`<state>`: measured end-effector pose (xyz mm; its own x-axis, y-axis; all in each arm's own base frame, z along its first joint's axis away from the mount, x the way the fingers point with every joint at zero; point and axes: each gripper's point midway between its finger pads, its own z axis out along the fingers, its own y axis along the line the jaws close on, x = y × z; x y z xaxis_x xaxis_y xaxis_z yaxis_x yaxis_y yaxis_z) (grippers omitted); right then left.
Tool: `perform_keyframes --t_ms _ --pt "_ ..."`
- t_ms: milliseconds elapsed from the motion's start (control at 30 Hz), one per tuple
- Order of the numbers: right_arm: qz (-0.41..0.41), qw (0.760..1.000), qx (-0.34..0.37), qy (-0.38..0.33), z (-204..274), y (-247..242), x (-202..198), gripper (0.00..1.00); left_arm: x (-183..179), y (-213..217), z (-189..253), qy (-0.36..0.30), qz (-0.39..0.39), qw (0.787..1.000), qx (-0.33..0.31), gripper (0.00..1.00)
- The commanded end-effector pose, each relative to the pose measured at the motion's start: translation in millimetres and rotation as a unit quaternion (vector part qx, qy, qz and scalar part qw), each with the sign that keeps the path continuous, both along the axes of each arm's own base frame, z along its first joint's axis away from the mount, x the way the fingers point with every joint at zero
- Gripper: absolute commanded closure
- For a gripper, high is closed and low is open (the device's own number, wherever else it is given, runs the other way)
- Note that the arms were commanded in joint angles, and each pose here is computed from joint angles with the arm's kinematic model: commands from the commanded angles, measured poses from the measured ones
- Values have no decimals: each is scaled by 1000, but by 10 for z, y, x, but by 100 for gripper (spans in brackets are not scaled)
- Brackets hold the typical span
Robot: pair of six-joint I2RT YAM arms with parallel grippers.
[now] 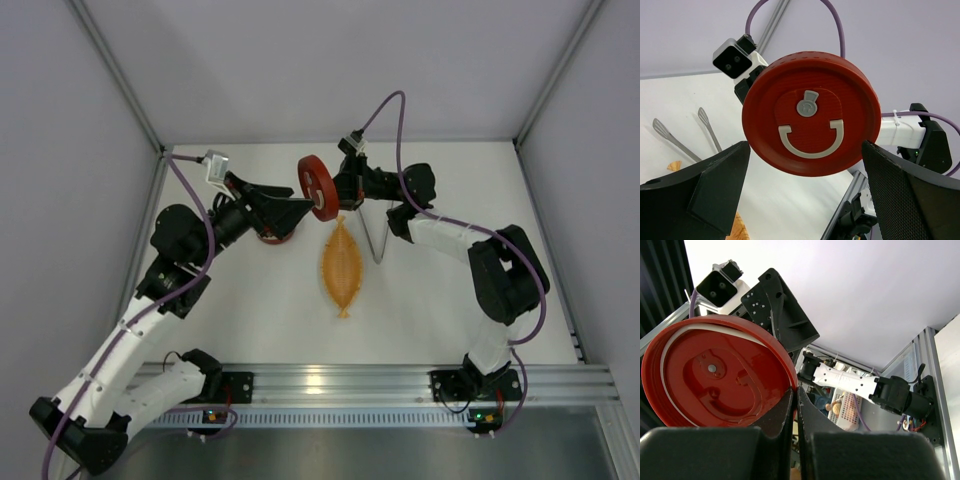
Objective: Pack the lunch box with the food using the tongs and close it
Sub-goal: Pick up the box lid from the center of the board.
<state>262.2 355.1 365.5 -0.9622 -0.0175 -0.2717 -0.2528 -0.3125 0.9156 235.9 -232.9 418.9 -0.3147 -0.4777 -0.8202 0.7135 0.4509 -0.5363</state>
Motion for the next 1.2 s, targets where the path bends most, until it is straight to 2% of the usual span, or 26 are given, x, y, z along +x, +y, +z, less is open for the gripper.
perform_keyframes --t_ms 0,367,867,1167 --pt "0 989 72 -126 440 -96 -273 100 -83 -43 151 -33 -24 999 -14 3" --pt "-1 990 68 -127 433 -91 -271 100 -69 -148 207 -44 -51 997 -29 3" --pt "2 989 66 -134 461 -92 -315 100 109 -194 264 -40 -36 998 -37 3" --pt "4 989 61 -136 461 -73 -327 100 97 -203 337 -46 -40 997 -39 12"
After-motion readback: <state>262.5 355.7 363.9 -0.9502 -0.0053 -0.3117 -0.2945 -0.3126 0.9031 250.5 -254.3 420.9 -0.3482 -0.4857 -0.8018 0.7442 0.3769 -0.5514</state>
